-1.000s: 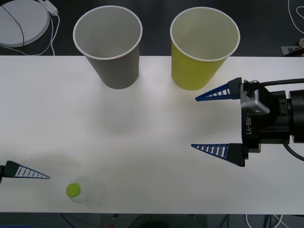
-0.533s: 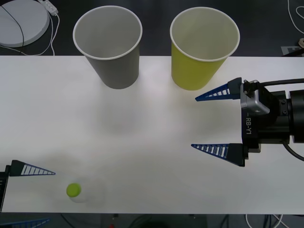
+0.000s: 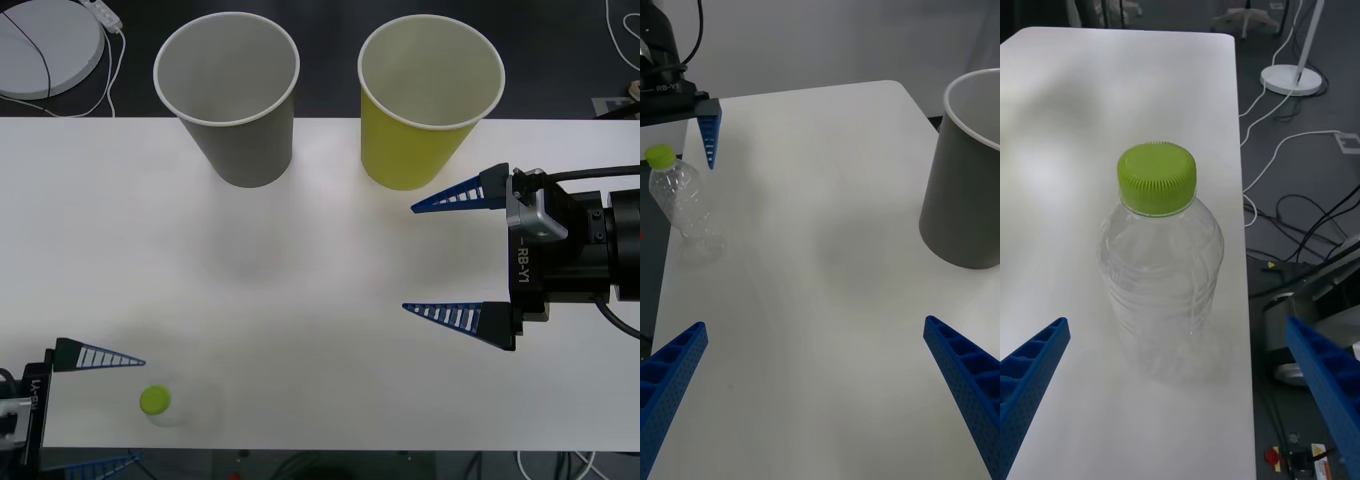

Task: Put the can into the green bin and the plastic bottle into the gray bin

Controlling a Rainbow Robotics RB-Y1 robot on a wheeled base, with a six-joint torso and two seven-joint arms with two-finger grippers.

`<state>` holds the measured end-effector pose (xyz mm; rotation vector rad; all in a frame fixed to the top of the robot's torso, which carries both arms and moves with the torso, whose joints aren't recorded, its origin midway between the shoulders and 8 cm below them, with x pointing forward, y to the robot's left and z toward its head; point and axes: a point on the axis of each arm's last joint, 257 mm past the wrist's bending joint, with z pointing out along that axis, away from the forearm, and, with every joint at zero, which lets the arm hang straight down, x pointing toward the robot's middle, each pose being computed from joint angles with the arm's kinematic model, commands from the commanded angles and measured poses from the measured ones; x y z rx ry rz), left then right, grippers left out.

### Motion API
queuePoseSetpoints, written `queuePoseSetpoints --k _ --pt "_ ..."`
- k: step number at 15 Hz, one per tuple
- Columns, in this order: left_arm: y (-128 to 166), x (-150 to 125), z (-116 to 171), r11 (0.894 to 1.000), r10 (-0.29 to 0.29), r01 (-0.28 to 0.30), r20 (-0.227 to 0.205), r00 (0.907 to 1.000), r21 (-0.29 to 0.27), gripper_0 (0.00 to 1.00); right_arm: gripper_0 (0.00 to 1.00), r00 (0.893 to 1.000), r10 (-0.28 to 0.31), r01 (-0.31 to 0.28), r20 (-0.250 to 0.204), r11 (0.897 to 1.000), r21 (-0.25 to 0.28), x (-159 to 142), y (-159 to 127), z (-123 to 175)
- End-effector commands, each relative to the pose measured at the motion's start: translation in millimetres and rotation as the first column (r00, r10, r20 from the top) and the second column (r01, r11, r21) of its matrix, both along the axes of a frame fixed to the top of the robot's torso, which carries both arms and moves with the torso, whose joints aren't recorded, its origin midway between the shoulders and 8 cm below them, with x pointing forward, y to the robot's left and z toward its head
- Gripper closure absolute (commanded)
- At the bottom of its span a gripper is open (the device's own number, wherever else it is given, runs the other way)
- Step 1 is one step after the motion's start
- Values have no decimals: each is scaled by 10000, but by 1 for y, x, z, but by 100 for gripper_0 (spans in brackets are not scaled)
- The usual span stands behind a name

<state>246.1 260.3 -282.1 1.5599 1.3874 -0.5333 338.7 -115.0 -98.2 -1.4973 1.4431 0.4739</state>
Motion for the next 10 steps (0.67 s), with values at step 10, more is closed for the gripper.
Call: queuePoseSetpoints --k 10 --pt "-35 11 -9 9988 60 -61 -10 10000 -481 0 0 10000 0 0 0 10000 0 0 0 0"
